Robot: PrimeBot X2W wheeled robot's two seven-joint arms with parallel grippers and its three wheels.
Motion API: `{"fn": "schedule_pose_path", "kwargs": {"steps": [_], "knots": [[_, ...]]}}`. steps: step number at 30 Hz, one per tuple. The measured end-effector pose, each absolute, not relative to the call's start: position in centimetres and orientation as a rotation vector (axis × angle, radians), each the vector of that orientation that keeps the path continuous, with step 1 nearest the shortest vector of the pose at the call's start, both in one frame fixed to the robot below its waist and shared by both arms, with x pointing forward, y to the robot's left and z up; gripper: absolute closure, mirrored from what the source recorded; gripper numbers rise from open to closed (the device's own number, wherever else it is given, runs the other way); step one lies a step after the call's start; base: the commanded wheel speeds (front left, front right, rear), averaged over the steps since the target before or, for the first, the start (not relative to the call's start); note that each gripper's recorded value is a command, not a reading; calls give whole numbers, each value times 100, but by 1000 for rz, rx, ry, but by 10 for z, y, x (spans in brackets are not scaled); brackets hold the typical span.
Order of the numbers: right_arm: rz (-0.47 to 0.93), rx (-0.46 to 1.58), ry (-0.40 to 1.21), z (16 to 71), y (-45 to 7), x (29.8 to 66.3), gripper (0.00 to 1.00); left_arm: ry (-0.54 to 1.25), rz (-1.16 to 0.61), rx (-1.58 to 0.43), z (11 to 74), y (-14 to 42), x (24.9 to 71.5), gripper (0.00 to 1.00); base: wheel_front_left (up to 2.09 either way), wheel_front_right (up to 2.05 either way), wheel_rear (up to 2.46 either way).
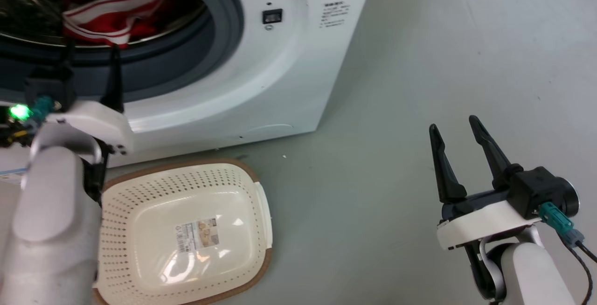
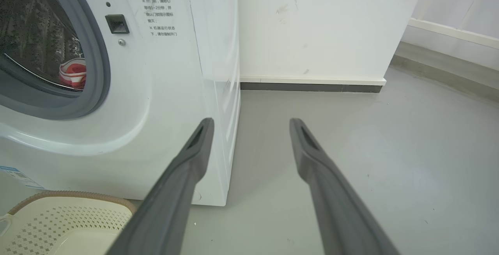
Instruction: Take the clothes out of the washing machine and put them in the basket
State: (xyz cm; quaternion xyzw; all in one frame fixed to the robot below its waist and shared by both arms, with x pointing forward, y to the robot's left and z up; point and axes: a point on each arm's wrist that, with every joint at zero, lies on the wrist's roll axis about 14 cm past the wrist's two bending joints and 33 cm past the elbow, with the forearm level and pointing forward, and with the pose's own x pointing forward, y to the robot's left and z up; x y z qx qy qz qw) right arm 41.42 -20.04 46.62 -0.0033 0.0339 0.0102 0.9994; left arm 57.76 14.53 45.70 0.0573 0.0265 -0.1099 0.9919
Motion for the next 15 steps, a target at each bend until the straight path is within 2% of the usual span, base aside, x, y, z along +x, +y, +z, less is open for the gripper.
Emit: {"fn": "schedule_pose_path", "kwargs": {"steps": [15], "knots": [[-57,16,139,431,-230,418,0,253,-249,239,399,150,674,0,0,0,0]]}}
